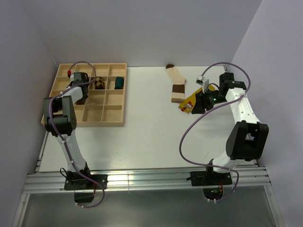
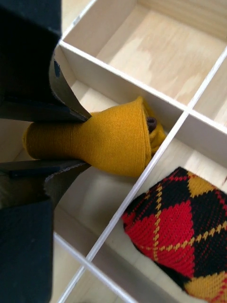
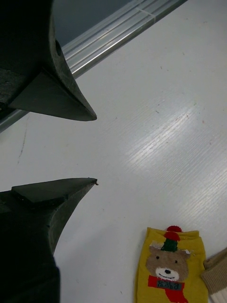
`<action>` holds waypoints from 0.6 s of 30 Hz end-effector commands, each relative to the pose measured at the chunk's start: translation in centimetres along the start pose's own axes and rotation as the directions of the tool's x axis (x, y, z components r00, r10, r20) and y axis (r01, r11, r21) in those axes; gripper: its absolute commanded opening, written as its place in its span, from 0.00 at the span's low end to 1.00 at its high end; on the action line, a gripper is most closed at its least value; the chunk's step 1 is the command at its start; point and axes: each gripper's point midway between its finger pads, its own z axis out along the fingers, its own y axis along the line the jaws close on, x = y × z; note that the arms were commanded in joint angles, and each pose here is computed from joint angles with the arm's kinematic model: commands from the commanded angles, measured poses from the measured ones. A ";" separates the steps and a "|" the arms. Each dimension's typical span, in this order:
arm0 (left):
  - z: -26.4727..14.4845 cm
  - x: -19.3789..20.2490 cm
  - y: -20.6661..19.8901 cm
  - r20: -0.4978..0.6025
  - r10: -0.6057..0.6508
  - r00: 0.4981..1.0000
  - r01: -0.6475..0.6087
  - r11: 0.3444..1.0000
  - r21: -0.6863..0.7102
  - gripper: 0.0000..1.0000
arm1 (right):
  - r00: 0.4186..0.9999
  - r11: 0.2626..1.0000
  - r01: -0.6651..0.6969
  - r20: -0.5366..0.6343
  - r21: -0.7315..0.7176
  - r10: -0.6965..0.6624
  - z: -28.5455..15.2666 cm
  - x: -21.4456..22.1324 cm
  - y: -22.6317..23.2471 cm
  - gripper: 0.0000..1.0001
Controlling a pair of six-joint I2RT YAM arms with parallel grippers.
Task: Roll the socks
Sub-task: Place the sock in the storage box.
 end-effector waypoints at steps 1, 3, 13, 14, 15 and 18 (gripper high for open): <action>-0.6 2.4 -4.7 -0.120 -0.038 0.992 0.064 0.975 0.213 0.00 | 1.000 1.000 -0.003 0.007 -0.008 0.003 0.1 0.2 0.0 0.59; -0.9 2.7 -5.3 -0.151 -0.068 0.986 0.106 0.959 0.262 0.00 | 1.000 1.000 0.000 0.008 -0.010 0.000 0.1 0.2 0.0 0.59; -2.2 3.7 -5.9 -0.247 -0.189 0.950 0.273 0.886 0.374 0.05 | 1.000 1.000 0.003 0.008 -0.008 -0.003 0.1 0.3 0.0 0.59; -2.2 3.5 -5.7 -0.246 -0.196 0.949 0.279 0.886 0.371 0.06 | 1.000 1.000 0.005 0.007 -0.009 -0.005 0.1 0.2 0.0 0.58; -2.1 3.8 -5.5 -0.254 -0.196 0.947 0.281 0.890 0.359 0.08 | 1.000 1.000 0.005 0.007 -0.009 -0.005 0.1 0.2 0.0 0.58; -1.8 3.9 -5.0 -0.264 -0.213 0.941 0.293 0.904 0.313 0.19 | 1.000 1.000 0.002 0.005 -0.011 -0.002 0.1 0.3 0.0 0.58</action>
